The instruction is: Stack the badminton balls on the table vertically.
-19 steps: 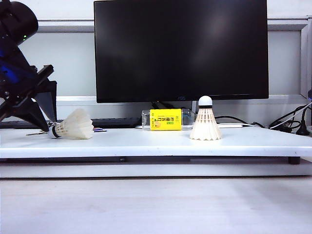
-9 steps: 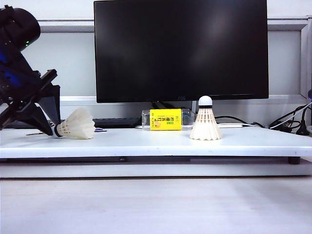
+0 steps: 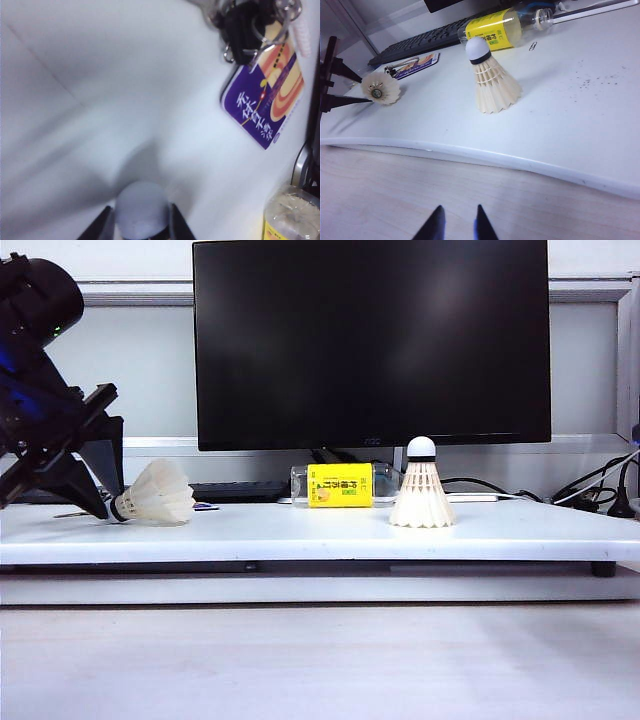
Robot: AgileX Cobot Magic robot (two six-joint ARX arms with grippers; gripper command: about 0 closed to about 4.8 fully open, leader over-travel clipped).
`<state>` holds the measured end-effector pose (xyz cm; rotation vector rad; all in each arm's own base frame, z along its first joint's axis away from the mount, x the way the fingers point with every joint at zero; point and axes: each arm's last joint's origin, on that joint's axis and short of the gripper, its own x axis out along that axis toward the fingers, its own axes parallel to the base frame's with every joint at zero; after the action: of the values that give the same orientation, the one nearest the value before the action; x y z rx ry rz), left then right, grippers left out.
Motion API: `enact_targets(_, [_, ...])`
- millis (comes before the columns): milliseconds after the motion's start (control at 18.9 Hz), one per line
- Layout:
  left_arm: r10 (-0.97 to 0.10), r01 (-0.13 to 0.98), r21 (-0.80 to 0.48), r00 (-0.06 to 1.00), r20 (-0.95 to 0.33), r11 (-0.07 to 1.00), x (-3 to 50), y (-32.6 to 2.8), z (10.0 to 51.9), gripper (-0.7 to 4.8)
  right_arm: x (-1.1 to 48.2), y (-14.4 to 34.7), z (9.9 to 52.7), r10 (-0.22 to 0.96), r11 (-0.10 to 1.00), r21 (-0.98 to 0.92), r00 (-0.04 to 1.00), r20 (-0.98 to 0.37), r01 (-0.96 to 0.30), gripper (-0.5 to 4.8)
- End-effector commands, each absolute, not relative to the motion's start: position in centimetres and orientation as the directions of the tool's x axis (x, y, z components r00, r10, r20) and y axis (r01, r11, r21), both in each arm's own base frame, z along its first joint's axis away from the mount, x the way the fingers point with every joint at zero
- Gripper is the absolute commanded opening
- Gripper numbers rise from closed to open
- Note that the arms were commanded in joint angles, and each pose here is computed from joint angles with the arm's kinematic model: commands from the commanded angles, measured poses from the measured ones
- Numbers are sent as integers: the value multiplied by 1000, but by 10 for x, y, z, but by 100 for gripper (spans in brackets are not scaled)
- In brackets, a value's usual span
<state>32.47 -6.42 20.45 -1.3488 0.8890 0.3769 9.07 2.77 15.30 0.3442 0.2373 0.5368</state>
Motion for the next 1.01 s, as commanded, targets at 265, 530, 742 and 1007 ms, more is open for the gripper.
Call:
enact_targets(265, [-234,-698,-678,637,-735,230,325,-64,205,256,91,27,153,529,809,375,839,-129,-453,84])
enact_targets(530, [-227,-698,-679,640,-734,228,326,-64,205,255,91,27,153,528,809,375,839,-129,-452,84])
enact_targets(742, [-224,-686,-705,669,-709,183,328,-64,208,254,91,27,153,527,810,375,840,-129,-450,84])
enact_targets(1007, [-228,-684,-709,673,-704,171,331,-65,205,245,91,27,153,524,812,374,842,-129,-448,84])
